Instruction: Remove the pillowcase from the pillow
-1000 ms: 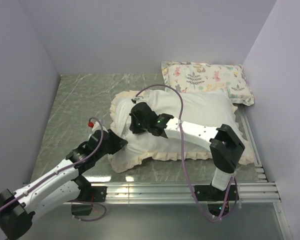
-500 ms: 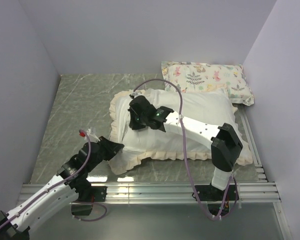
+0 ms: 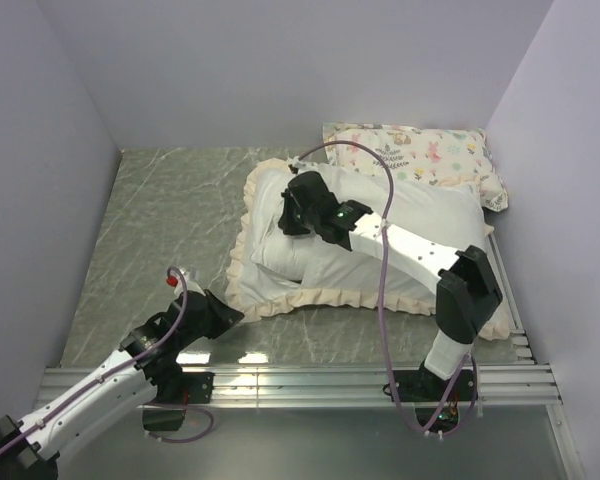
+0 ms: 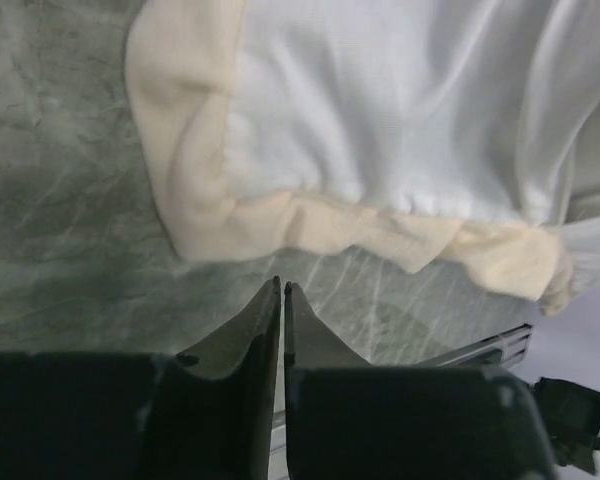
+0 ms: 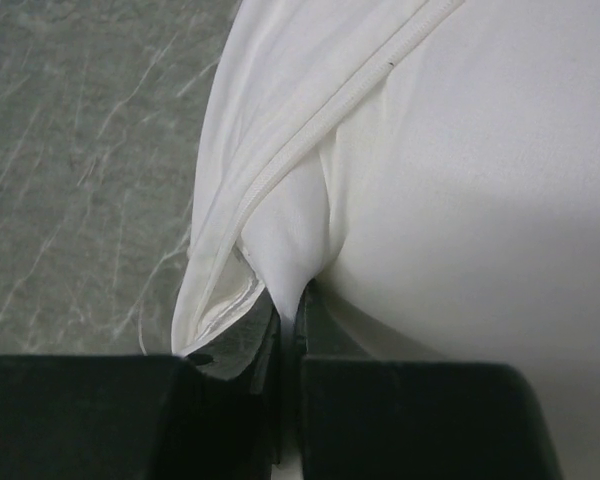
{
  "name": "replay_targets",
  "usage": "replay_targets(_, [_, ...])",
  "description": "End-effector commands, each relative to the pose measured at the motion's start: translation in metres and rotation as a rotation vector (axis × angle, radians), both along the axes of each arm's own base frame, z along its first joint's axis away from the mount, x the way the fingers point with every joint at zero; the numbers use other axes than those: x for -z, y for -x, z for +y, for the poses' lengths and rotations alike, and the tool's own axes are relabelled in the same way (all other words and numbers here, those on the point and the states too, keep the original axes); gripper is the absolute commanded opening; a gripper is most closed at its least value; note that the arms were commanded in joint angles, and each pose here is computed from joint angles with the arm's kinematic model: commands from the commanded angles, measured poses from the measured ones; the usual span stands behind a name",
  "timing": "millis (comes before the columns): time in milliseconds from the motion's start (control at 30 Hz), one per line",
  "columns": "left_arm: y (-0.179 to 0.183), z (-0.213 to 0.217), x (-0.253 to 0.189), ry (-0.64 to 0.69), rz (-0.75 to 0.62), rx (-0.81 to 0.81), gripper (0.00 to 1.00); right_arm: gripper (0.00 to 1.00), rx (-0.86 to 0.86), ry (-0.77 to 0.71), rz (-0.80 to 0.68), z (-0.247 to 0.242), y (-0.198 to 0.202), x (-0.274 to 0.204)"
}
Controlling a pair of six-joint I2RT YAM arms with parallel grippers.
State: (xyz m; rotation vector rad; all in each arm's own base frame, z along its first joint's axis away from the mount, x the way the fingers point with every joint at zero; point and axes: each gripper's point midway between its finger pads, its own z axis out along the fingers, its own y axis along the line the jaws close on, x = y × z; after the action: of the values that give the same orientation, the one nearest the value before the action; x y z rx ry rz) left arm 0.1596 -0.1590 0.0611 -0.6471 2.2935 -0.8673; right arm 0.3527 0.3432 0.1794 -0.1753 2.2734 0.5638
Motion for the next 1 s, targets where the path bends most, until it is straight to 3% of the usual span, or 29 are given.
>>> replay_targets(0, [-0.015, -0.014, -0.027, 0.087, -0.094, -0.001, 0.13, 0.0, -0.057, -0.124, -0.105, 0.001, 0.012, -0.056])
replay_targets(67, [-0.026, -0.013, -0.046, 0.089, -0.152, -0.027, 0.27, 0.0, -0.097, -0.133, -0.083, -0.002, 0.03, -0.042])
replay_targets(100, [-0.029, -0.011, -0.051, 0.075, -0.165, -0.042, 0.42, 0.0, -0.132, -0.185, -0.123, 0.002, 0.042, -0.059])
replay_targets(200, [-0.047, -0.011, -0.09, 0.058, -0.255, -0.066, 0.61, 0.0, -0.198, -0.194, -0.108, 0.003, 0.079, -0.043])
replay_targets(300, [-0.058, -0.022, -0.123, 0.066, -0.348, -0.024, 0.72, 0.0, -0.226, -0.209, -0.109, 0.001, 0.102, -0.034])
replay_targets(467, [-0.062, -0.054, -0.146, 0.101, -0.448, 0.132, 0.81, 0.0, -0.204, -0.195, -0.128, -0.009, 0.11, -0.031])
replay_targets(600, [-0.061, -0.066, -0.13, 0.053, -0.416, 0.212, 0.82, 0.0, -0.198, -0.186, -0.138, -0.011, 0.108, -0.038])
replay_targets(833, [-0.069, -0.069, -0.119, 0.018, -0.416, 0.2, 0.76, 0.0, -0.198, -0.168, -0.139, -0.011, 0.107, -0.038])
replay_targets(933, [-0.077, -0.061, -0.106, -0.038, -0.381, 0.153, 0.6, 0.0, -0.207, -0.17, -0.138, -0.011, 0.111, -0.039])
replay_targets(967, [-0.081, -0.06, -0.108, -0.051, -0.382, 0.137, 0.48, 0.0, -0.209, -0.17, -0.136, -0.012, 0.112, -0.039])
